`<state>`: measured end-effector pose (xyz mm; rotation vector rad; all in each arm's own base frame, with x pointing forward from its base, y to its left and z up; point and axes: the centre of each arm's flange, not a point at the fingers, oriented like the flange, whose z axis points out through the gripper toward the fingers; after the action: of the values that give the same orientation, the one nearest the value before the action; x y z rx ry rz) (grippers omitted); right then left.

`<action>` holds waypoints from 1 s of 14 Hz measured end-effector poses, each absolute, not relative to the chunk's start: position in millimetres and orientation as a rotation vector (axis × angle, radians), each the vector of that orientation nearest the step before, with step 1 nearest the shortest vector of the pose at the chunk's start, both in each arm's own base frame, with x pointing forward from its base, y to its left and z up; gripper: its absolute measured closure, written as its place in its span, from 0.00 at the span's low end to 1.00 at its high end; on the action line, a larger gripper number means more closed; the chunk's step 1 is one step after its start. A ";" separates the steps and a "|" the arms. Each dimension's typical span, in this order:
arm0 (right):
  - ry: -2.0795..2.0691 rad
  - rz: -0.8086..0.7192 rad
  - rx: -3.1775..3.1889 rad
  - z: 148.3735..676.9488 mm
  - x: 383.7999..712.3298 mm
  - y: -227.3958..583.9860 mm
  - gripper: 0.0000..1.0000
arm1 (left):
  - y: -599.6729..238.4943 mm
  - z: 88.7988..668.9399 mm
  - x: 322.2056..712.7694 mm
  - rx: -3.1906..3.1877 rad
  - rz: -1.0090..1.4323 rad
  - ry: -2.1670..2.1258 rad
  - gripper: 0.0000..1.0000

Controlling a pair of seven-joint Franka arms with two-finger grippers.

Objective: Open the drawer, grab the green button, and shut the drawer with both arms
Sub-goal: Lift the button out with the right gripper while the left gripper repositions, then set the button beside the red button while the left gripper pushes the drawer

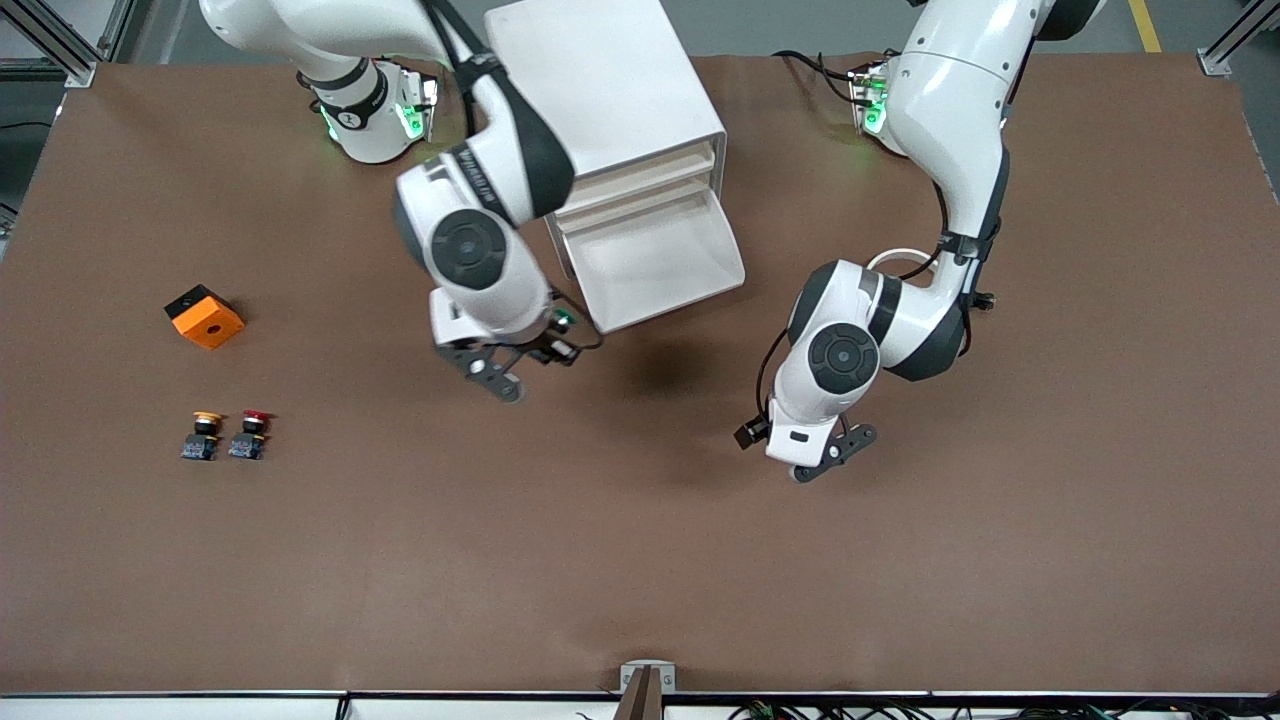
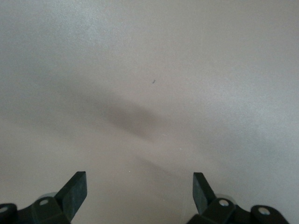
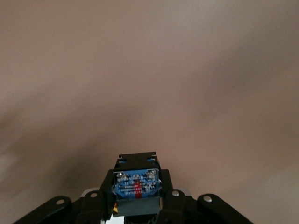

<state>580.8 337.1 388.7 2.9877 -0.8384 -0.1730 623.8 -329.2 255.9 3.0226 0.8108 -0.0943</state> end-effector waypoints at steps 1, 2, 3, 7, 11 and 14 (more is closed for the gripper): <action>-0.782 -0.172 2.990 388.0 590.6 306.8 0.59 | -329.4 255.6 623.5 3.023 -0.095 0.810 0.00; -0.748 -0.176 2.988 385.3 597.8 278.8 0.59 | -331.0 255.2 622.4 3.025 -0.096 0.806 0.00; -0.734 -0.177 2.990 383.7 603.8 252.3 0.59 | -335.2 254.0 619.3 3.029 -0.100 0.796 0.00; -0.598 -0.140 3.061 381.9 618.4 156.8 0.59 | -367.4 242.3 592.5 3.053 -0.153 0.712 0.00; -0.419 0.005 3.116 315.1 618.1 50.6 0.59 | -401.7 237.6 566.3 3.065 -0.190 0.620 0.00; -0.373 0.014 3.108 275.9 610.4 7.9 0.59 | -421.8 233.0 545.5 3.079 -0.219 0.560 0.00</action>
<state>610.4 7.9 275.9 3.1081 -0.3732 0.0144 545.5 -421.8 233.0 3.0793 0.5601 -0.2192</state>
